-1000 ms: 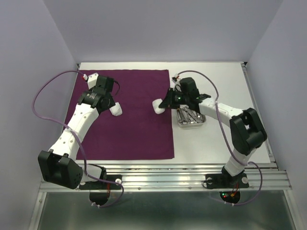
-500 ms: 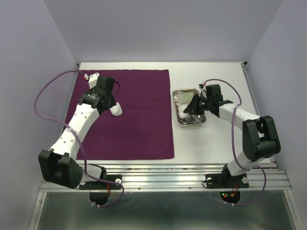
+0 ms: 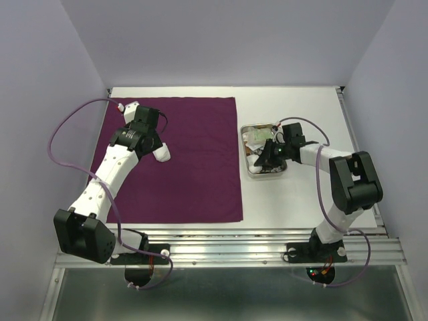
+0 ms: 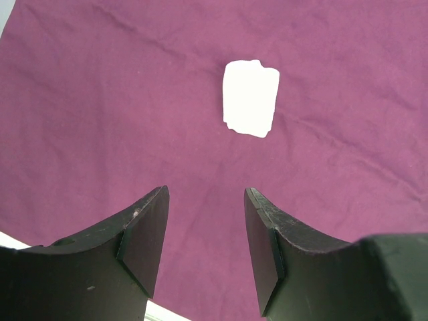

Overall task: Prepare the surgical pack
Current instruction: Place the medical item in the container.

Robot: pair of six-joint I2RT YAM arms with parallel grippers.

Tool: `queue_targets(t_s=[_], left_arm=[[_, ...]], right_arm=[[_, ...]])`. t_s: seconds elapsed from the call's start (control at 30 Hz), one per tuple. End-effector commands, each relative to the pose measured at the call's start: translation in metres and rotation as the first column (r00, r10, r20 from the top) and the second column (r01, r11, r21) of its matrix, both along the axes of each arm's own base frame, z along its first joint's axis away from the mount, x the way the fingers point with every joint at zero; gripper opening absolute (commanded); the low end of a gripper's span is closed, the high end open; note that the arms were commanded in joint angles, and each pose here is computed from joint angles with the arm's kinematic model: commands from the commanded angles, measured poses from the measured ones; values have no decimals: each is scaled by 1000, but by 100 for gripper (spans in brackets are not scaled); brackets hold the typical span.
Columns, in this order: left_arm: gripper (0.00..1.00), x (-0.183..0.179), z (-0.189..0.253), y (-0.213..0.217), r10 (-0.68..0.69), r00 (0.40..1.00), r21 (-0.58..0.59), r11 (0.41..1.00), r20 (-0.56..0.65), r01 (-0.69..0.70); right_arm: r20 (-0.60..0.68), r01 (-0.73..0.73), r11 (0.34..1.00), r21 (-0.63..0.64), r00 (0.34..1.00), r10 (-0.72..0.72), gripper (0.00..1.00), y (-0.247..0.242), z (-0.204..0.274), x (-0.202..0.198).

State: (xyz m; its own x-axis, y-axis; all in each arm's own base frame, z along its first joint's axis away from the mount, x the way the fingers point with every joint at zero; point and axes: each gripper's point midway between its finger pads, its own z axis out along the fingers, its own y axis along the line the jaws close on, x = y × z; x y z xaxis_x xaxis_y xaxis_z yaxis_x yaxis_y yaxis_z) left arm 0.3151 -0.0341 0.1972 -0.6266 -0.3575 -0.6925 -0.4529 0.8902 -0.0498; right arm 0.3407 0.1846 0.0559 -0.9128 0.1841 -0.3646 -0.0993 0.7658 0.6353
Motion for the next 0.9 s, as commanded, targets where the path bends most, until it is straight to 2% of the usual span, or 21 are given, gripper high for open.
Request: queue_targets(t_s=[0.0, 0.1, 0.13, 0.2, 0.23, 0.5, 0.67, 0.77, 0.8, 0.87], left_arm=[[59, -1, 3, 3, 3, 1000, 6, 1000, 16, -3], [59, -1, 4, 2, -2, 1000, 3, 1000, 21, 2], [59, 0, 4, 1, -6, 1000, -4, 1000, 26, 6], [59, 0, 3, -1, -12, 1000, -12, 1000, 25, 13], [59, 1, 3, -4, -21, 999, -25, 999, 28, 22], [59, 2, 1, -7, -31, 999, -35, 999, 26, 32], [58, 2, 2, -7, -35, 999, -34, 999, 26, 36], [58, 3, 1, -7, -36, 999, -33, 999, 27, 37], [58, 3, 1, -7, -37, 999, -35, 999, 27, 38], [58, 4, 1, -8, -38, 999, -37, 999, 24, 39]], right_arm=[[7, -11, 1000, -13, 1000, 11, 4, -1, -4, 5], [14, 2, 999, -51, 1000, -1, 16, -7, -5, 7], [26, -3, 998, -62, 1000, 4, 27, -8, -3, 8], [36, 4, 998, -70, 999, -2, 37, -10, 3, 9], [62, 17, 997, -77, 998, -13, 46, -12, 12, 11], [115, 52, 992, -116, 993, -38, 64, -21, 39, 11], [162, 106, 982, -159, 984, -80, 64, -32, 56, 17], [205, 116, 981, -154, 975, -83, 52, -24, 72, 19], [210, 111, 982, -156, 975, -76, 42, -19, 73, 18], [217, 98, 983, -152, 974, -63, 32, -7, 77, 20]])
